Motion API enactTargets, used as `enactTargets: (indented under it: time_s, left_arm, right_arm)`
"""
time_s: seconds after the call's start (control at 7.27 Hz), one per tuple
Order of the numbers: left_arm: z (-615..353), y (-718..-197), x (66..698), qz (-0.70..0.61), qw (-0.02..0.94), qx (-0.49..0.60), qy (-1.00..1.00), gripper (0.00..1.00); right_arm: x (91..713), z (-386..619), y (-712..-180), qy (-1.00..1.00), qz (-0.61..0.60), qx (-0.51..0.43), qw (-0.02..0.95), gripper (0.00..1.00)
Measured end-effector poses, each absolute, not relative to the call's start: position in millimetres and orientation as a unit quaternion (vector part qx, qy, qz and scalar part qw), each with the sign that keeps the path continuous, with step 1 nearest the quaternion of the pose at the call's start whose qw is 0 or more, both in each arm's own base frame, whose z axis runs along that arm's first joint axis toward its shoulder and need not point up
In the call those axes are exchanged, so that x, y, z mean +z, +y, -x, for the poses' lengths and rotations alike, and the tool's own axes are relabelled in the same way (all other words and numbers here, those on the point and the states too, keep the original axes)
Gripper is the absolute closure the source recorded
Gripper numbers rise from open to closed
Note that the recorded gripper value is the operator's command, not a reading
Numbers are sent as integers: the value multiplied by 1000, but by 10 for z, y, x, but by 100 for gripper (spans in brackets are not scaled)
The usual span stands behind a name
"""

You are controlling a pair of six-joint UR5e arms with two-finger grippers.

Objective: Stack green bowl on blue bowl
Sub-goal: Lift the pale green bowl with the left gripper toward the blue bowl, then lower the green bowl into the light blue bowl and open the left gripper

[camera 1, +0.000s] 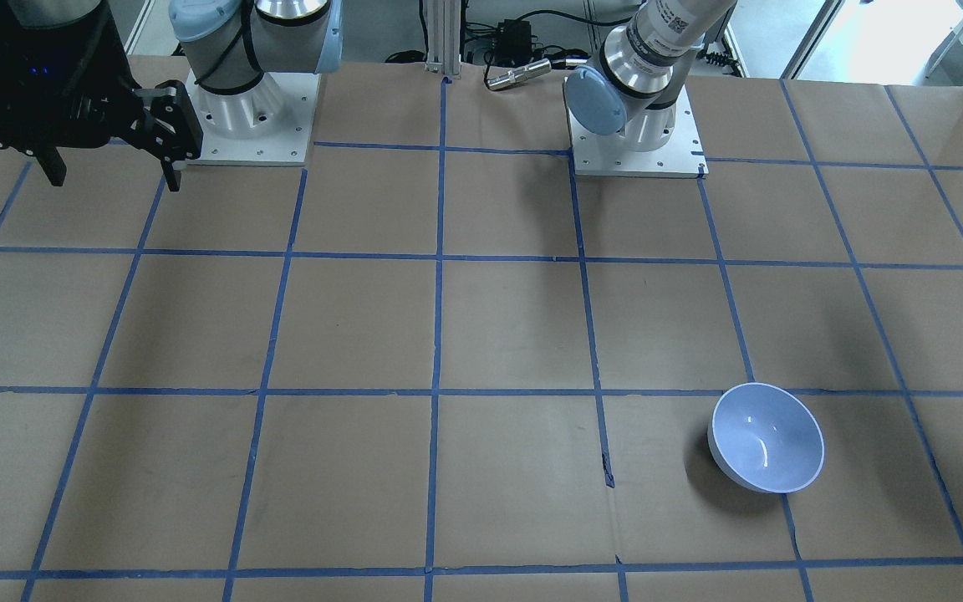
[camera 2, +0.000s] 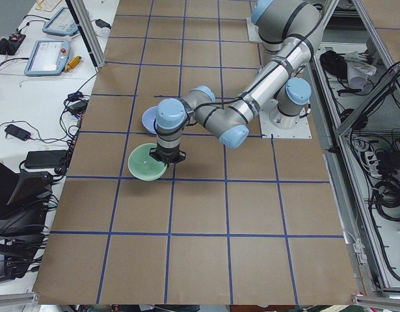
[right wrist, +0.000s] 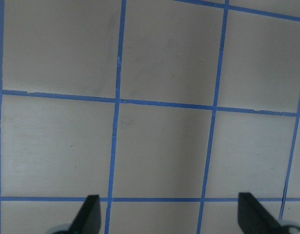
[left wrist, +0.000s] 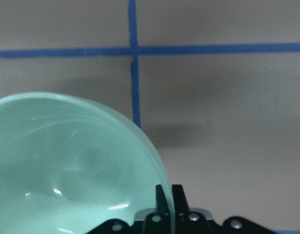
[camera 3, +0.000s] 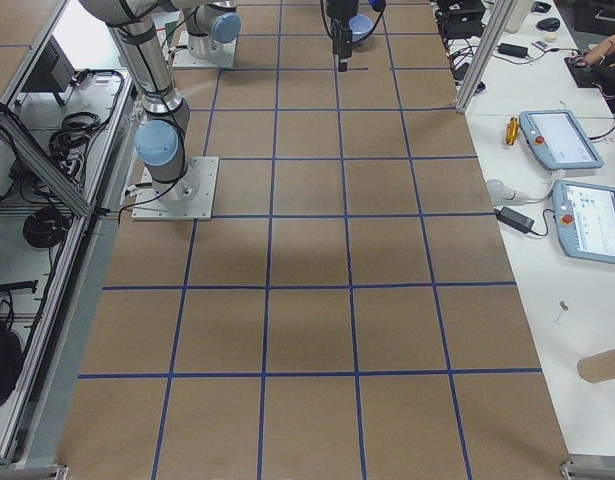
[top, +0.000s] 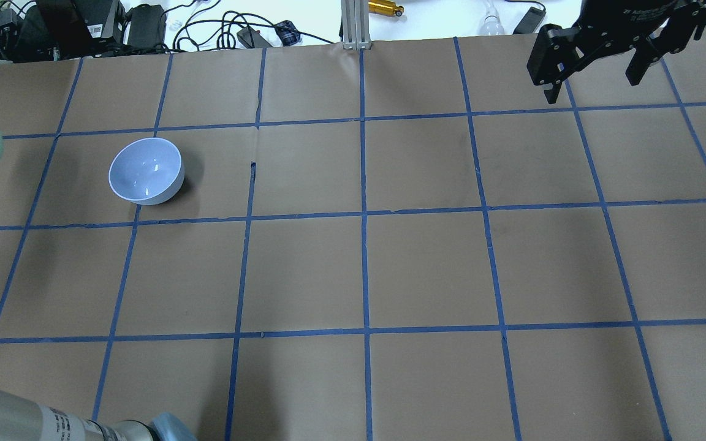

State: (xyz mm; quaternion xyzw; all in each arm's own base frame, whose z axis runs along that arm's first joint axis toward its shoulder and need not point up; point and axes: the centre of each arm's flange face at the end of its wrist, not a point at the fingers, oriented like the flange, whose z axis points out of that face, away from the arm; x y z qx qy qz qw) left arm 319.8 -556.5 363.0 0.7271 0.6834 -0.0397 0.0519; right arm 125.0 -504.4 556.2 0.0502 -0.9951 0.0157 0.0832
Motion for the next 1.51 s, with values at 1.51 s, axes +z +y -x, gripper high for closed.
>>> enactTargets:
  time_s: [1.51]
  left_arm:
    - [-625, -5504, 3085, -696, 58, -49, 714, 100]
  right_arm:
    - [5561, -1249, -5044, -995, -50, 16, 83, 0]
